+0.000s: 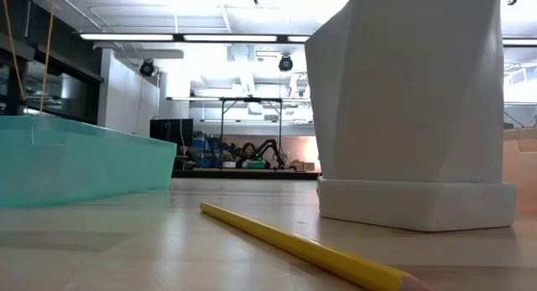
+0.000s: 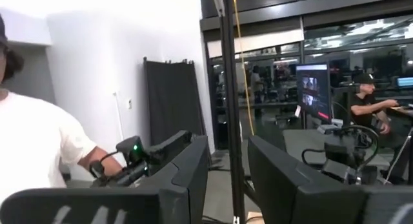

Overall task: Sort pens & pencils
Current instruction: Put the yellow pencil into the orange bin

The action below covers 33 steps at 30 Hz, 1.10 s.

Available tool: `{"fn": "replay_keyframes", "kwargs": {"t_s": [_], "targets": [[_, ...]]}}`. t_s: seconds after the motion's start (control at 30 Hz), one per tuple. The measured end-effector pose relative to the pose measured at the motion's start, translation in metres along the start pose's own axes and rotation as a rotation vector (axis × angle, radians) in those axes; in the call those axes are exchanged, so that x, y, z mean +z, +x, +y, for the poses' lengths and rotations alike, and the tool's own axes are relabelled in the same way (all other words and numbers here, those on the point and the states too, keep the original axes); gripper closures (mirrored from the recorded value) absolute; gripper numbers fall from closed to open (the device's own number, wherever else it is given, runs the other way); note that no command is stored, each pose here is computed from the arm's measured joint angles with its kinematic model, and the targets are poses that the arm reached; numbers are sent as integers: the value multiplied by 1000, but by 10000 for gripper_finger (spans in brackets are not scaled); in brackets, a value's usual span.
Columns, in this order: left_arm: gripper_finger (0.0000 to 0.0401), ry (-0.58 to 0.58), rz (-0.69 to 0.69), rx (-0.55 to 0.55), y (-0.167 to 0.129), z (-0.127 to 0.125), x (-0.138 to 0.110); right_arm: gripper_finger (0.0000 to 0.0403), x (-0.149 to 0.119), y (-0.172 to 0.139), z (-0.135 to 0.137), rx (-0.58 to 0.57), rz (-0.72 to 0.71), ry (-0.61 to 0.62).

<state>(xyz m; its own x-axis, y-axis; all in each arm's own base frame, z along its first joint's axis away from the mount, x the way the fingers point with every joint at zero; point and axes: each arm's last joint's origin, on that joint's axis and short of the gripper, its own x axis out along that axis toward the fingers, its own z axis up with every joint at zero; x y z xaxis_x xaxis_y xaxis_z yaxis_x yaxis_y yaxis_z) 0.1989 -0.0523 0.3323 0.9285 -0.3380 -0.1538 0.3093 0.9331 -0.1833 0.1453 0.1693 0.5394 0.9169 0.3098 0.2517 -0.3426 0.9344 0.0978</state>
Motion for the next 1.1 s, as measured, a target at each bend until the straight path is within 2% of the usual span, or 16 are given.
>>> {"fn": "replay_keyframes", "kwargs": {"t_s": [0.23,0.57,0.83,1.1], "targets": [[290,-11,12,29,3,1,-2,300,6,-11,-14,24,28,-41],[290,-25,35,55,10,3,-6,300,42,-55,-49,116,-96,-124],[291,-47,51,71,15,5,-9,300,44,-81,-73,36,-11,-94],[290,-73,71,83,22,6,-13,300,52,-107,-88,12,-16,-95]]}}
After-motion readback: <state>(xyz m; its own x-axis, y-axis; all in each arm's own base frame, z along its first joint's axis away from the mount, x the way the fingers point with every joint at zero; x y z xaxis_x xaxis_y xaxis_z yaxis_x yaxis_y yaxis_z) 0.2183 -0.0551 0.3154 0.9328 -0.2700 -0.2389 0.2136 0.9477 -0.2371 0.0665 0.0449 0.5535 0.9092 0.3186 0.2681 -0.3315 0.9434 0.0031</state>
